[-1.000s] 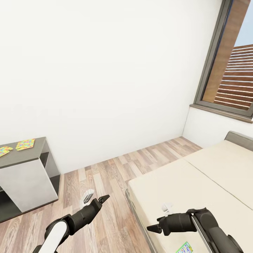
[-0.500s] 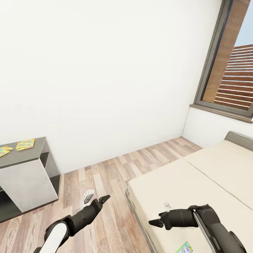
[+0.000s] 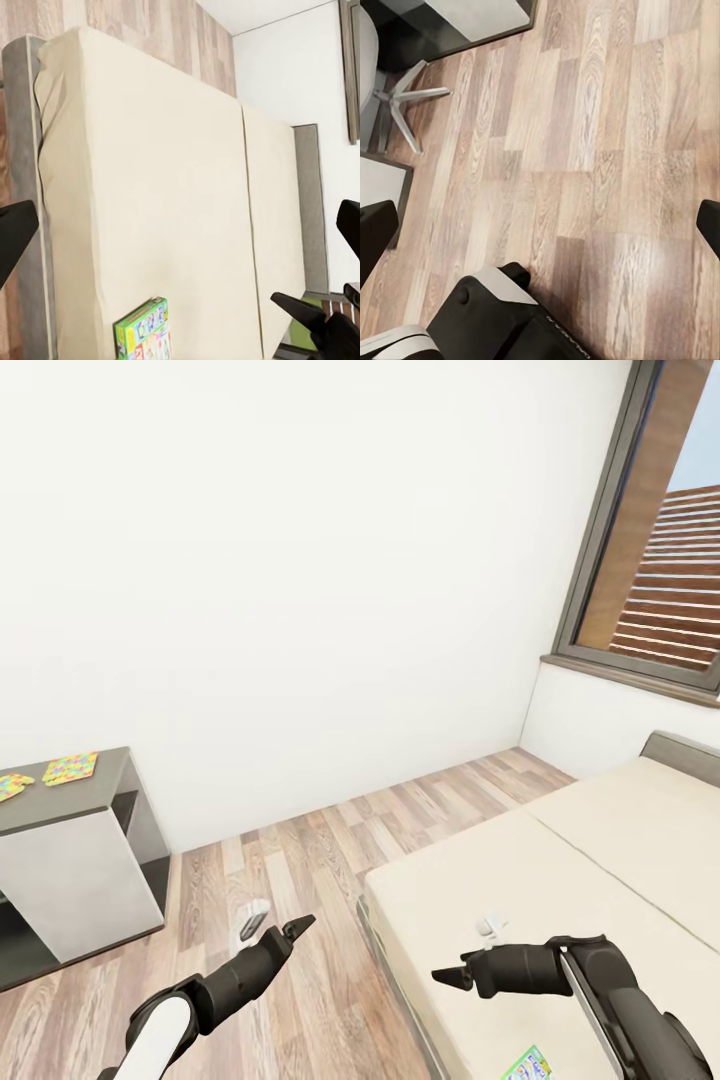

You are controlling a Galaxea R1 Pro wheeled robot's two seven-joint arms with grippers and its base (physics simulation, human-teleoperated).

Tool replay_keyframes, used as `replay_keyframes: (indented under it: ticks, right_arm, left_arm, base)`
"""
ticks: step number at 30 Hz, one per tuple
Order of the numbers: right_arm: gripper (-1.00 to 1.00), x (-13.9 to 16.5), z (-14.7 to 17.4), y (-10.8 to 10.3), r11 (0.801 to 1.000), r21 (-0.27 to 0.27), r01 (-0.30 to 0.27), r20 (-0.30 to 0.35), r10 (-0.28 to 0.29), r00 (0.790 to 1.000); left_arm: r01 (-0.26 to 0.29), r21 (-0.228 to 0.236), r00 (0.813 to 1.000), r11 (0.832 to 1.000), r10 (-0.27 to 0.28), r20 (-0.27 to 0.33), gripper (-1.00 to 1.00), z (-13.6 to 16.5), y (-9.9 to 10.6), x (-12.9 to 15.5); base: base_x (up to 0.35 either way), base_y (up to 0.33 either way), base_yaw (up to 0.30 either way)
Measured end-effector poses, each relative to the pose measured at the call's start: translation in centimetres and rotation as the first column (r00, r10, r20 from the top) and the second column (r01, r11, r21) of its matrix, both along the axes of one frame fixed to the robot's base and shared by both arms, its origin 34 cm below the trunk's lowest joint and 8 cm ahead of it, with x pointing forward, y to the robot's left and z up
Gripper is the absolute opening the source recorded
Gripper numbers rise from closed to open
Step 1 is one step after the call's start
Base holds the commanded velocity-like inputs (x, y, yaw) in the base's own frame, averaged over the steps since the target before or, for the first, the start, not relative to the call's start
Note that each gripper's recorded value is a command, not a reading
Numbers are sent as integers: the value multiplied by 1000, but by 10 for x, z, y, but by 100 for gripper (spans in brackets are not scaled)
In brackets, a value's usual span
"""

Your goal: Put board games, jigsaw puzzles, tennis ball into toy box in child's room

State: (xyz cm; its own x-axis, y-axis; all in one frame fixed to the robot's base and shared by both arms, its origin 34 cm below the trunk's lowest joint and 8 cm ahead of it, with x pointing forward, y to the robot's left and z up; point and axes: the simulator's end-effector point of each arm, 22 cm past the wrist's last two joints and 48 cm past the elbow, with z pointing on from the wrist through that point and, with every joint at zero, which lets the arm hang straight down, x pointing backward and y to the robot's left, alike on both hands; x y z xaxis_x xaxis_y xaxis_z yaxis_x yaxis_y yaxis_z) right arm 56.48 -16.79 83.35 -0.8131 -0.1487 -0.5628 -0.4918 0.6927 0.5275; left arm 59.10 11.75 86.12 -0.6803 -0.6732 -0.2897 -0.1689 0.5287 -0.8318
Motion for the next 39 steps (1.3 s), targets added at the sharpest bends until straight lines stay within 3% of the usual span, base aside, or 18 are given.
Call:
replay_keyframes:
  ticks: [8, 17, 28, 39]
  right_arm:
    - [100, 1, -1, -1, 1000, 0, 2, 2, -2, 1000]
    - [100, 1, -1, 0, 1000, 1, 2, 3, -2, 1000]
    - [100, 1, -1, 0, 1000, 1, 2, 4, -2, 1000]
    - [100, 2, -1, 0, 1000, 0, 2, 5, -2, 1000]
  left_arm:
    - [-1, 9, 1000, 1000, 1, -4, 100, -4, 1, -1]
    - [22, 30, 997, 999, -20, -70, 100, -35, -7, -18]
    - [39, 58, 995, 998, -34, -90, 100, -48, -10, -26]
    - [43, 65, 995, 997, -37, -94, 100, -51, -11, -27]
  base:
    - [0, 0, 0]
    - [0, 0, 0]
    - [-10, 0, 0]
    - [-201, 0, 0]
